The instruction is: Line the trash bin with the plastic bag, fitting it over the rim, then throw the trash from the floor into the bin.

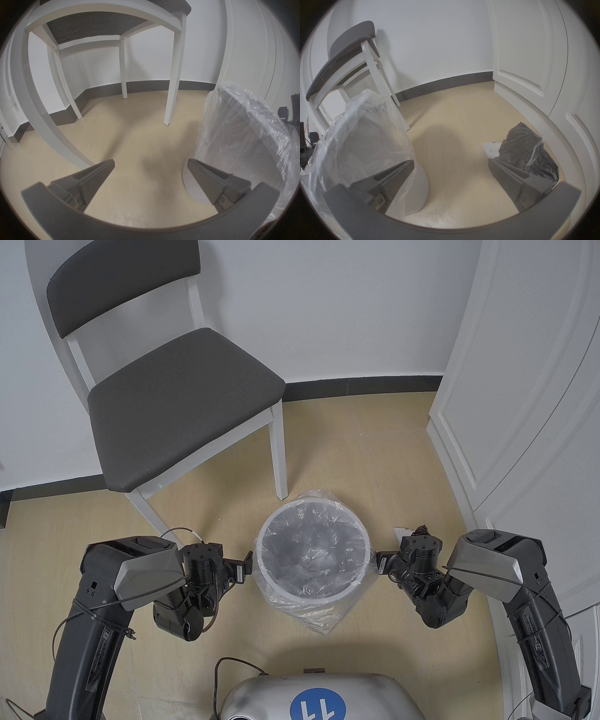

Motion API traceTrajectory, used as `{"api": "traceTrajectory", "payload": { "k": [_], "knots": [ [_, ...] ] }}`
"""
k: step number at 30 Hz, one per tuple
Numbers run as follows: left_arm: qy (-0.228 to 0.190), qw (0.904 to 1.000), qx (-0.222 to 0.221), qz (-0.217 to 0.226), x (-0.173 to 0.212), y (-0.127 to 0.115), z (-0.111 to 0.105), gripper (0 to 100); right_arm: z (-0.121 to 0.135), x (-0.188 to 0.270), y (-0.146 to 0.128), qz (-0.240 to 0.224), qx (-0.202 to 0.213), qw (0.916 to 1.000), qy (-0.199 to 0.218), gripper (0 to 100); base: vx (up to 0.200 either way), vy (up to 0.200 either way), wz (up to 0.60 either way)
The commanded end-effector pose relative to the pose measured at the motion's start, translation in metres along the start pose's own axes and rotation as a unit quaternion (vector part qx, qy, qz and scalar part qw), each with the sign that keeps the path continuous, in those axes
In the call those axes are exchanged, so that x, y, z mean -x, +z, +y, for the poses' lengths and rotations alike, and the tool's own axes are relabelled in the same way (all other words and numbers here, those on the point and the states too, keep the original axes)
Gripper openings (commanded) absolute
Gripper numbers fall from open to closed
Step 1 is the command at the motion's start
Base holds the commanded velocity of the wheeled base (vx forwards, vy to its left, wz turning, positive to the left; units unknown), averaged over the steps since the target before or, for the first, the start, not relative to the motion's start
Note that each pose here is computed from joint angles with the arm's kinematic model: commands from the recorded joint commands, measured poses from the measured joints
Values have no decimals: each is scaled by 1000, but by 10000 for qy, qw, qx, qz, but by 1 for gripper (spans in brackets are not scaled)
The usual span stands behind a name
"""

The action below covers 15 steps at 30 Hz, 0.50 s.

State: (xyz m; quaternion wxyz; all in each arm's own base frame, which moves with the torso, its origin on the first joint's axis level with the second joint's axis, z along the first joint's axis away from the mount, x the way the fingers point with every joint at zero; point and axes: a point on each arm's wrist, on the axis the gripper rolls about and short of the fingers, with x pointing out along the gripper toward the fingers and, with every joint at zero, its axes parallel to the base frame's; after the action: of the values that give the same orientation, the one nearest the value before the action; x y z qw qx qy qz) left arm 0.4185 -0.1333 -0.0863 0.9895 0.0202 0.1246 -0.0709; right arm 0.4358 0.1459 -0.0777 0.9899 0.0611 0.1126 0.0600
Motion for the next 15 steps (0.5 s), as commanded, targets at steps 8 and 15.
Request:
{"api": "traceTrajectory", "payload": {
  "k": [8, 15],
  "knots": [
    [15, 10000, -1, -53, 1, 0, -1, 100, 0, 0, -1, 13, 11, 10000, 7, 100, 0, 0, 0],
    [407, 9952, -573, -675, -13, 11, 33, 100, -5, 1, -1, 34, 77, 9999, -105, 100, 0, 0, 0]
  ]
}}
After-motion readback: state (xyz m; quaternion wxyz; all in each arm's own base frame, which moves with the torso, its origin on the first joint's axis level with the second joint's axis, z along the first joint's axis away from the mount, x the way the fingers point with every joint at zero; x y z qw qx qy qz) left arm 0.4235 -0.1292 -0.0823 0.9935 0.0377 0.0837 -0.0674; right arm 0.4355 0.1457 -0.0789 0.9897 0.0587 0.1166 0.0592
